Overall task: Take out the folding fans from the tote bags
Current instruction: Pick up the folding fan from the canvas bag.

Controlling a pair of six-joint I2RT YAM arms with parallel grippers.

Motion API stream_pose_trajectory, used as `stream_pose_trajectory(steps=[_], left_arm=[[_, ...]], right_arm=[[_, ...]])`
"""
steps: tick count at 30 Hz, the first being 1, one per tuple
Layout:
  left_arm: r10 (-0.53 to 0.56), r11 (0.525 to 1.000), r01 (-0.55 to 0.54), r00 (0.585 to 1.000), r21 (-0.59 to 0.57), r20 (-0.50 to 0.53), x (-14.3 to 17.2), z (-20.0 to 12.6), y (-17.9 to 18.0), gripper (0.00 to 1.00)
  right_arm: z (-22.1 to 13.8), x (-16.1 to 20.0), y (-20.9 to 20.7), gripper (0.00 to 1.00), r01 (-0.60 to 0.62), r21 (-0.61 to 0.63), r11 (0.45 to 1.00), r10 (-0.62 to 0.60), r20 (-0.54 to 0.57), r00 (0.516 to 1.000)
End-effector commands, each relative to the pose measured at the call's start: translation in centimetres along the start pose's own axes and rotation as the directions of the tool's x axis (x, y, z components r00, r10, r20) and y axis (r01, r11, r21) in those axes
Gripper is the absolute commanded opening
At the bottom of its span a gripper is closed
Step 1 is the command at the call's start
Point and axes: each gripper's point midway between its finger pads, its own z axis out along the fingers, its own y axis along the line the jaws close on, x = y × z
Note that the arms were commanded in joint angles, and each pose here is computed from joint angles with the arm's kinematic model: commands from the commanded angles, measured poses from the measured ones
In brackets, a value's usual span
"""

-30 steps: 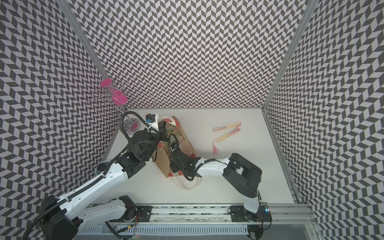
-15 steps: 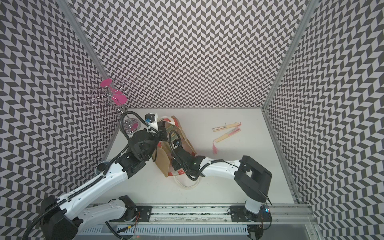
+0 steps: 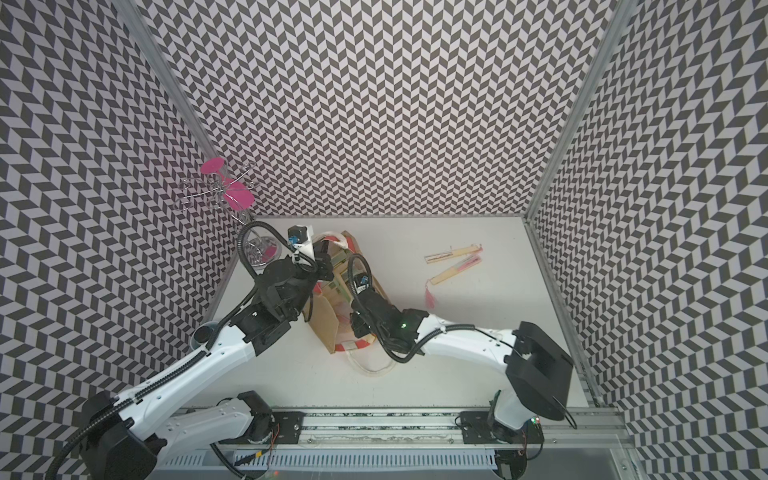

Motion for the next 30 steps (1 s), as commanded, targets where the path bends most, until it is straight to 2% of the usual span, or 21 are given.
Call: stream_pose_trajectory(steps=[1,6,12,16,21,30], left_arm=[[-0.083,0.996,0.085,0.993,-0.013,0.088,-3.6,0.0,0.3,0.00],[-0.102,0.995,0.102,0.991,0.009,0.089,-3.5,0.0,0.0,0.00],[-0.110,0.994,0.108,0.991,0.019,0.079,-3.3,0.2,-0.2,0.00],[-0.119,0.993,0.117,0.990,0.029,0.075,-3.1,0.2,-0.4,0.00],[-0.130,0.991,0.126,0.989,0.050,0.071,-3.2,0.2,-0.8,0.00],[-0.171,0.978,0.162,0.983,0.132,0.058,-3.6,-0.5,-2.0,0.00]], right_arm=[[-3.9,-3.6,0.8,0.00,-0.019,-0.070,0.997,0.028,0.139,0.990],[-6.9,-6.3,0.6,0.00,-0.052,-0.105,0.993,0.079,0.272,0.959],[-9.9,-9.7,0.9,0.00,-0.045,-0.117,0.992,0.085,0.362,0.928],[-10.4,-10.6,0.8,0.00,-0.042,-0.129,0.991,0.091,0.404,0.910],[-8.2,-10.2,1.2,0.02,-0.035,-0.208,0.977,0.119,0.411,0.904],[-1.1,-6.9,1.2,0.02,-0.068,-0.157,0.985,0.111,0.284,0.953]])
